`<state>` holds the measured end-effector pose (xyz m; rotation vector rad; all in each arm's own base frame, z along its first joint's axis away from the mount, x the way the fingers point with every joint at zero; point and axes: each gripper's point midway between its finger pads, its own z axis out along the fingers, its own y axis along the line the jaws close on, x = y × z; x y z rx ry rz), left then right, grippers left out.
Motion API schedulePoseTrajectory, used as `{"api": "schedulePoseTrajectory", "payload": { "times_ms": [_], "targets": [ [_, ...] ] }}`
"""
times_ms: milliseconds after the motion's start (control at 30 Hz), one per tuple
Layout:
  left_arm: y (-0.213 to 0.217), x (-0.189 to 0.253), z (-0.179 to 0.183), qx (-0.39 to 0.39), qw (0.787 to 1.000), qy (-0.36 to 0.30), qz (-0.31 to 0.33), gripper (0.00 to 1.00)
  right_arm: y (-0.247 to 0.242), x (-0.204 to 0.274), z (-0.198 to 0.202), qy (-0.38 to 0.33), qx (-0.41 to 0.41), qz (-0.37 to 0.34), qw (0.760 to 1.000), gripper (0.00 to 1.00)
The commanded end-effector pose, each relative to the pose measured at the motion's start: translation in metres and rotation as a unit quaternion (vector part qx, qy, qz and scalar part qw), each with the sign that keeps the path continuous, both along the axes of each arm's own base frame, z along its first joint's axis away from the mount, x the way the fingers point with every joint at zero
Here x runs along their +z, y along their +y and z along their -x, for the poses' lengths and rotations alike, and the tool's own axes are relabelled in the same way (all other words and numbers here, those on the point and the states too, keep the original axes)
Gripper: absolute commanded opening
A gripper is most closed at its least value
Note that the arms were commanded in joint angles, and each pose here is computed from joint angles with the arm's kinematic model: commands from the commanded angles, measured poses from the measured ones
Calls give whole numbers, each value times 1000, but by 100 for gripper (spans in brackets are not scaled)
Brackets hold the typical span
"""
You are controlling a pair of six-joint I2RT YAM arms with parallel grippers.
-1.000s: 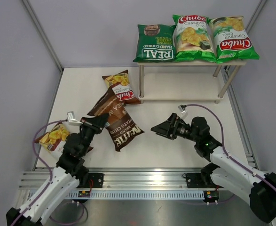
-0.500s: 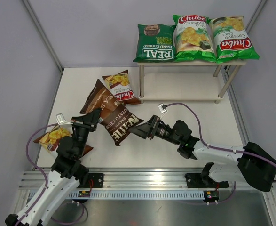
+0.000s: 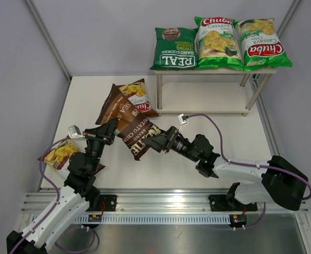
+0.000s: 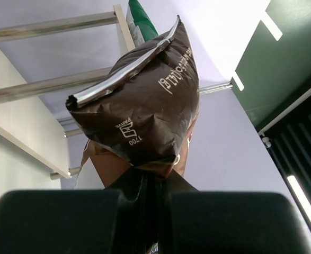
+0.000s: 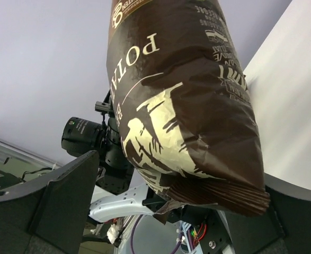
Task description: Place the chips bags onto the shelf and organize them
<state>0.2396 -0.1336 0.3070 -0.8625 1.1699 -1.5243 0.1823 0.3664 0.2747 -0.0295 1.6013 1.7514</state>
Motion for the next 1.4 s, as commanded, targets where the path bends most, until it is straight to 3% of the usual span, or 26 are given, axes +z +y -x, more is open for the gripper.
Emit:
{"api": "schedulePoseTrajectory", "payload": {
  "times_ms": [0,167,367,467,667,767,800,900,967,1000,1033,1100,1133,1267,1367],
  "targets": [
    [-12,33,23,-63,995,-57,60,0,-1,33,-13,-40,-41,-27,998,95],
    [-12,35,26,-66,994,-61,65,0,-7,12,-27,-8,-83,5,996,90],
    [-8,43,28,-55,995,-67,58,0,-27,-3,-30,27,-120,10,992,92],
    [-14,46,29,-74,993,-71,60,0,-25,13,-22,-12,-101,-9,995,95],
    [-31,46,30,-112,989,-72,67,0,-8,44,-2,-78,-32,-53,995,91],
    [-33,44,32,-116,989,-69,63,0,-15,44,-4,-81,-48,-59,994,78],
    [-32,42,31,-113,990,-66,60,5,-18,45,-7,-84,-60,-59,993,64],
    [-30,35,30,-97,993,-54,32,11,-23,43,-6,-87,-67,-41,993,49],
    [-28,32,26,-78,996,-43,-13,22,-25,42,-5,-88,-68,-33,993,37],
    [-28,30,24,-70,996,-37,-32,27,-26,42,-4,-89,-69,-31,993,35],
    [-27,32,22,-56,995,-30,-71,44,-28,44,-3,-90,-69,-33,993,32],
    [-25,32,18,-42,993,-20,-109,63,-32,42,-1,-89,-69,-24,993,27],
    [-21,31,16,-27,989,-12,-142,79,-34,39,0,-88,-69,-19,994,24],
    [-5,21,8,19,975,30,-218,99,-51,27,-8,-68,-112,1,991,22],
    [15,4,5,61,954,77,-282,99,-70,7,-18,-30,-162,23,986,21]
  ]
}}
